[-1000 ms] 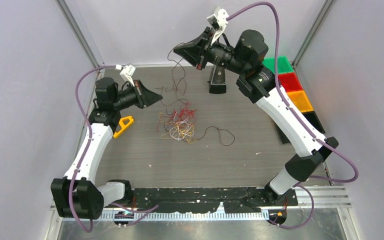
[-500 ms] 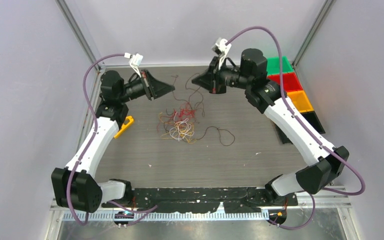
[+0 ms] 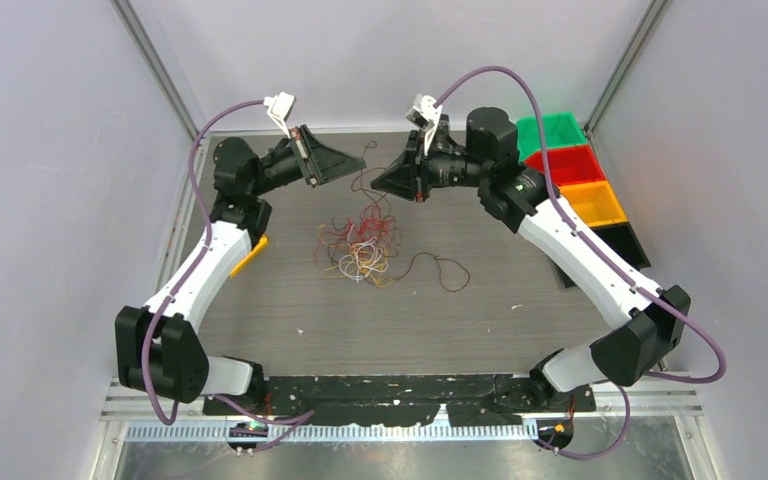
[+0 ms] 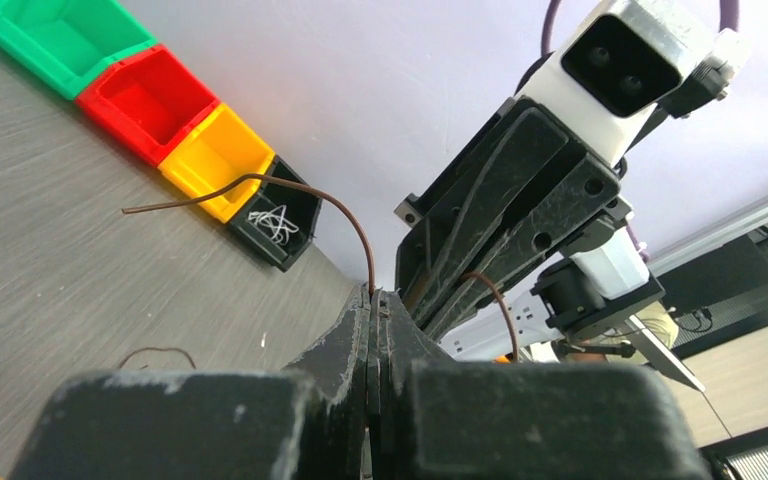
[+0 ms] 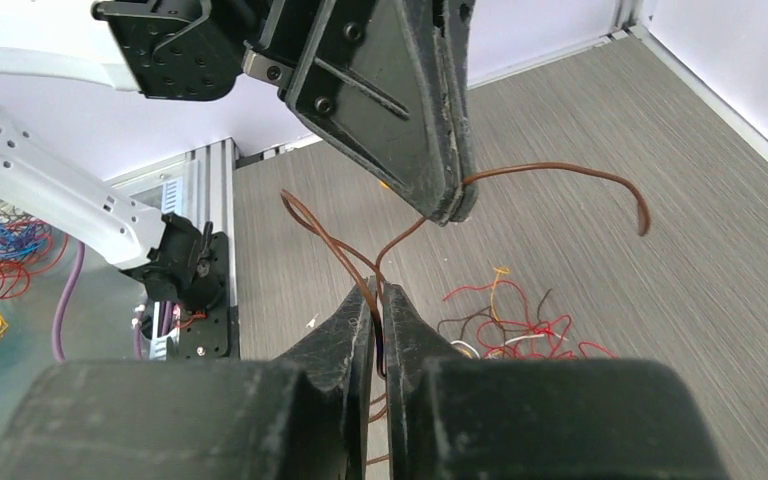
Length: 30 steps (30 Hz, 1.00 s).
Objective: Untangle the cables
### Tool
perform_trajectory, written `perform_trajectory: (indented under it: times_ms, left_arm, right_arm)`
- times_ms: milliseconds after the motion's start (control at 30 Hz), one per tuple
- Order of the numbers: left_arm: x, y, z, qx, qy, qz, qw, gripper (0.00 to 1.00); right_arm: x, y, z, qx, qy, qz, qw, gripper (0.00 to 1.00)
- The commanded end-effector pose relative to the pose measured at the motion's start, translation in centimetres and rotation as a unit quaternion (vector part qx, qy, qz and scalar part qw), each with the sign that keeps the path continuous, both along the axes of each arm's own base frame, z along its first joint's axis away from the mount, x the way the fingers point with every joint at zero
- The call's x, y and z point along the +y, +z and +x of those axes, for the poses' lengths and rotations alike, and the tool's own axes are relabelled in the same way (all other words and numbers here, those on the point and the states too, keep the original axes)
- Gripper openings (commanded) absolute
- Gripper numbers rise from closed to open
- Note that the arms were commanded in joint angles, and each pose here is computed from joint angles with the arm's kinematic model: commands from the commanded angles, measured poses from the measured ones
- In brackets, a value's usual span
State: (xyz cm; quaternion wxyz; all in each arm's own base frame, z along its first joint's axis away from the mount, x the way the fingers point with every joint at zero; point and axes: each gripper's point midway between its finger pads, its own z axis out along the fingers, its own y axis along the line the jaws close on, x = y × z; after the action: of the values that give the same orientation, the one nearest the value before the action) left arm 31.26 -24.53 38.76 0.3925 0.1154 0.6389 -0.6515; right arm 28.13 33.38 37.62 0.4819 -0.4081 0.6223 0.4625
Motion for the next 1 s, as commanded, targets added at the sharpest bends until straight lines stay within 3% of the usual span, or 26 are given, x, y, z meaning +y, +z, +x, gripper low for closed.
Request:
perform_trajectory:
  times_ms: [0,300,600,733,833,967]
  left_arm:
    - [-0.1,3.1,-1.0,-0.039,-0.008,-0.027,0.999,0.0]
    - [-1.0,3.3,-2.0,-0.043,-0.022,-0.029,0.998,0.0]
    - [-1.4,2.7,-1.9,-0.033,-0.022,-0.031,0.999,0.0]
    - [-1.4,2.6,-1.5,-0.024,-0.018,-0.038,0.999,0.0]
    - [-1.4,2.5,-1.1,-0.019,-0.013,-0.04,0.999,0.0]
    - [-1.3,0.5,-0.1,0.036,0.011,-0.033,0.999,0.0]
  right_arm:
    - [1.0,1.6,-1.1,-0.023,0.032,0.023,0.999,0.14]
    - [1.7,1.5,0.6,-0.004,0.007,0.033,0.999,0.18]
    - [2.0,1.7,0.7,0.016,0.007,0.048,0.999,0.31]
    - [1.9,1.8,0.5,0.015,0.008,0.051,0.999,0.24]
    - [1.6,1.8,0.7,0.016,0.003,0.051,0.999,0.07]
    - [0.5,2.4,0.9,0.015,-0.009,0.058,0.998,0.06]
